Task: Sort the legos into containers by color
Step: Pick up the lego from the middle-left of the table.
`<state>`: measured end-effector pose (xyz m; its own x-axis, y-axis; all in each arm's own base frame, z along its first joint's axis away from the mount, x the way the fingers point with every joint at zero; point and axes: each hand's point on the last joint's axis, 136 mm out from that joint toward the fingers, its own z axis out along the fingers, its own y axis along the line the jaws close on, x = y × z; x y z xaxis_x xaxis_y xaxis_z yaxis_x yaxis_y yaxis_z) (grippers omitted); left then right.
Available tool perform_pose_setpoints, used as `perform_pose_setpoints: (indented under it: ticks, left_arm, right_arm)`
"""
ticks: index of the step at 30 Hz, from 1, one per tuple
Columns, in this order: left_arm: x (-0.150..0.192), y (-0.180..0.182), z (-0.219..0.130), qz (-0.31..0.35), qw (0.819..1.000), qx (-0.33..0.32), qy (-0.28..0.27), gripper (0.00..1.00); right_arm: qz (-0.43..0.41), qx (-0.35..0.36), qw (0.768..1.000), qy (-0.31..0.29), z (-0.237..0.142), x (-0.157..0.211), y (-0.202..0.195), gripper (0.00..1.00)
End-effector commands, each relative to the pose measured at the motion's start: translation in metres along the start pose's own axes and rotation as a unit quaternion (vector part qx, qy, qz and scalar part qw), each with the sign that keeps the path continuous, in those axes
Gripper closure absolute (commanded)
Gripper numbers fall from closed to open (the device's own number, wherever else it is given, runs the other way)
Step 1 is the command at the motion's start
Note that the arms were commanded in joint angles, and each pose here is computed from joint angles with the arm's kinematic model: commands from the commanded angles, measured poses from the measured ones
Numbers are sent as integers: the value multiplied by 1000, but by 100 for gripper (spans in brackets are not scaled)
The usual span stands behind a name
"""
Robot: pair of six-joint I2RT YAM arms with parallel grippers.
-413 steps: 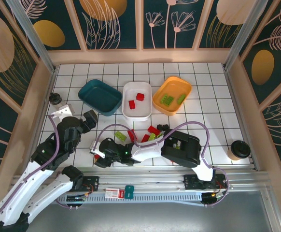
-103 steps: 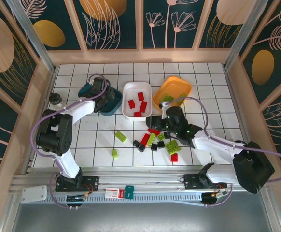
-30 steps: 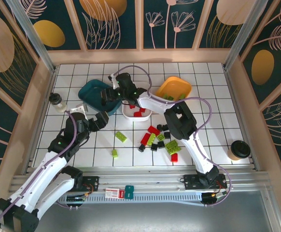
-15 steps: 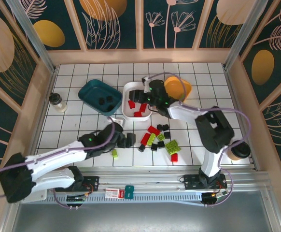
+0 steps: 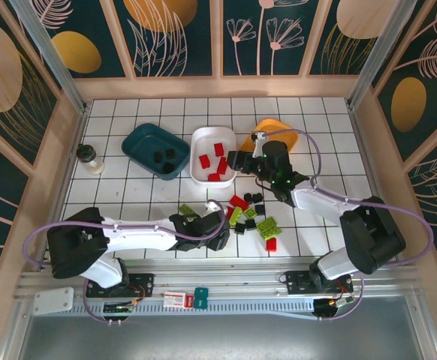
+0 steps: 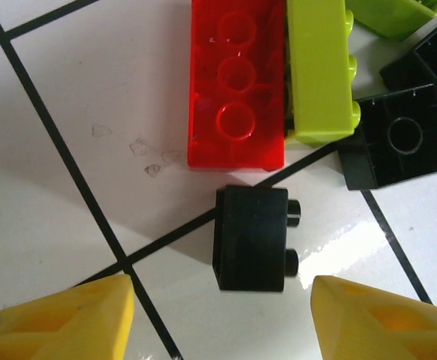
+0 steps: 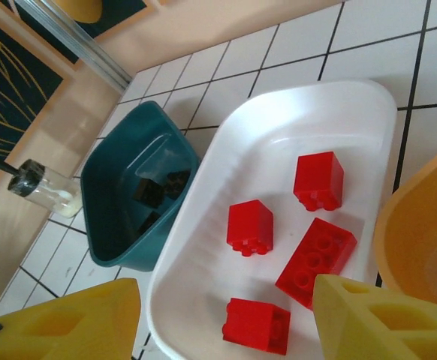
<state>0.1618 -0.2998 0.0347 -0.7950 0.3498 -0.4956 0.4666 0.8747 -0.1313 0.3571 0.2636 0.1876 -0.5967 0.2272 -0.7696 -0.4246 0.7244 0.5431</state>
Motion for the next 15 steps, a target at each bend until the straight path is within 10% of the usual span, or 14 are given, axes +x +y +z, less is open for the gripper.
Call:
perform_pose_setpoints:
  ticks: [1, 15]
  left_arm:
    - [-19, -12, 3, 13, 1000, 6, -25, 41]
    - [-23, -9, 4, 18, 999, -8, -31, 77]
  right_arm:
    - [-2, -15, 999, -31, -17, -16, 11, 37]
    - [-1, -3, 998, -60, -63, -11, 12, 36]
